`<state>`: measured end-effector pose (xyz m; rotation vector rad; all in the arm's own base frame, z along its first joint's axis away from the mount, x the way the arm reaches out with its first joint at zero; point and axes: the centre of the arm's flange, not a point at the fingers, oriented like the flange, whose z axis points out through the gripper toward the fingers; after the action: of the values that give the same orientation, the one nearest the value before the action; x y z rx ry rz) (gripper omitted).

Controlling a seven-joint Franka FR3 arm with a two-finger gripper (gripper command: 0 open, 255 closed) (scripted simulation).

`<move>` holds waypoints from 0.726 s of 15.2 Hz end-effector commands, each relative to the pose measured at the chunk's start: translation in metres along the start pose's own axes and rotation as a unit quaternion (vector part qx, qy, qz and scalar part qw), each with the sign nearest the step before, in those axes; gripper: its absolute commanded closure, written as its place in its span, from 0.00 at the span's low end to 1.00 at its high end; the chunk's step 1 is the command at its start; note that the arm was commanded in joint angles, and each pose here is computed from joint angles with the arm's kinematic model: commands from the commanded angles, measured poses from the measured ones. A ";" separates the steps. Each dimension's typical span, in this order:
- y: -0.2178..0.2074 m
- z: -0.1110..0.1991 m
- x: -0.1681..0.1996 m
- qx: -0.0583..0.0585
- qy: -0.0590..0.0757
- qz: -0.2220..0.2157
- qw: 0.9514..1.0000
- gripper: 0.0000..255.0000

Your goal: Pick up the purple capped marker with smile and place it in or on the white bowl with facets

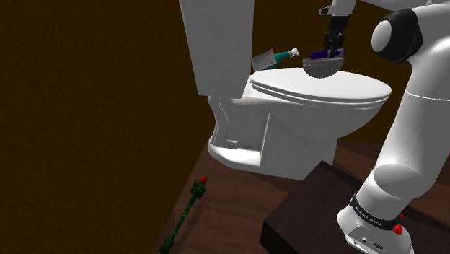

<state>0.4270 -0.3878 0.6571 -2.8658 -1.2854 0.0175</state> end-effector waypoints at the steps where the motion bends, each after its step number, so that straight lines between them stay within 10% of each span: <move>1: 0.000 0.000 0.000 0.000 0.000 0.000 1.000 1.00; 2: 0.000 0.000 0.000 0.000 0.000 0.000 1.000 0.00; 11: 0.000 -0.050 0.000 0.000 0.000 0.000 1.000 0.00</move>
<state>0.4256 -0.3880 0.6990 -2.8693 -1.2835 0.0164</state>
